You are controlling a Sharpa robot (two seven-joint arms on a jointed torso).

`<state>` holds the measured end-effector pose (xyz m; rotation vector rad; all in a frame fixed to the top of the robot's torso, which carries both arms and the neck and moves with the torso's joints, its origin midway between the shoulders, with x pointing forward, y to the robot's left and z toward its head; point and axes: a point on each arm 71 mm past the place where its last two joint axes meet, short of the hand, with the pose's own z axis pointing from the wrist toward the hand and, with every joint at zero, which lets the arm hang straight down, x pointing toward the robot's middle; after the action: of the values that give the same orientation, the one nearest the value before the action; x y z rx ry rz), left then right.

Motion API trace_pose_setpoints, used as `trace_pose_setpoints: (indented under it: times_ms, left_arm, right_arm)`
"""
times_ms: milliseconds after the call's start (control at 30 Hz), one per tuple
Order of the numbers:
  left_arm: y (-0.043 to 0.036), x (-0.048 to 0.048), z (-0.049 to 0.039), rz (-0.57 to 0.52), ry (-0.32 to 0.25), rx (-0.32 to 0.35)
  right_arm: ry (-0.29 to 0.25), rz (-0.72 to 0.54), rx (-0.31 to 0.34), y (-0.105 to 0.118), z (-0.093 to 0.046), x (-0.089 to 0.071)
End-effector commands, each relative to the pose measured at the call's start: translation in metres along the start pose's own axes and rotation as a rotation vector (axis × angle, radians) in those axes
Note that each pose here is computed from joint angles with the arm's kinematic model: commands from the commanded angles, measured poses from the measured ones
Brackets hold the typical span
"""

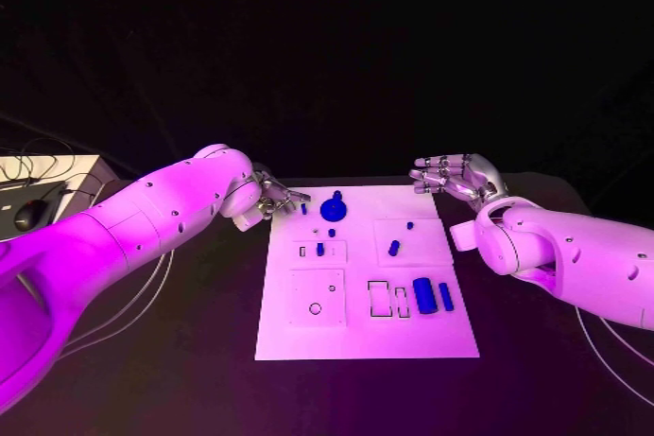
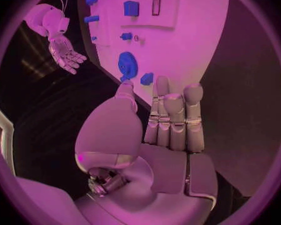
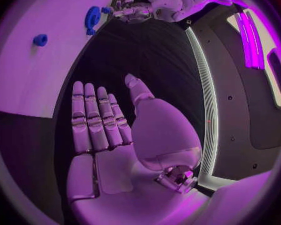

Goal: Assemble the parts on the task board

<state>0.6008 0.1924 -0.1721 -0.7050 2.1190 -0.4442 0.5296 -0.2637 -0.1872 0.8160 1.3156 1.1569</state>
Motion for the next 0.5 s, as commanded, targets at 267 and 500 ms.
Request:
trace_pose_setpoints:
  times_ms: [267,500]
  left_arm:
    - [-0.0042,0.0030,-0.0006,0.038,0.041,-0.014]
    - [-0.0059,0.0027,-0.0007,0.040,0.039,-0.015]
  right_arm:
    - [-0.001,0.001,-0.019,0.0029,0.0007,0.0001]
    - [-0.002,0.000,-0.019,0.0029,0.0009,0.0001]
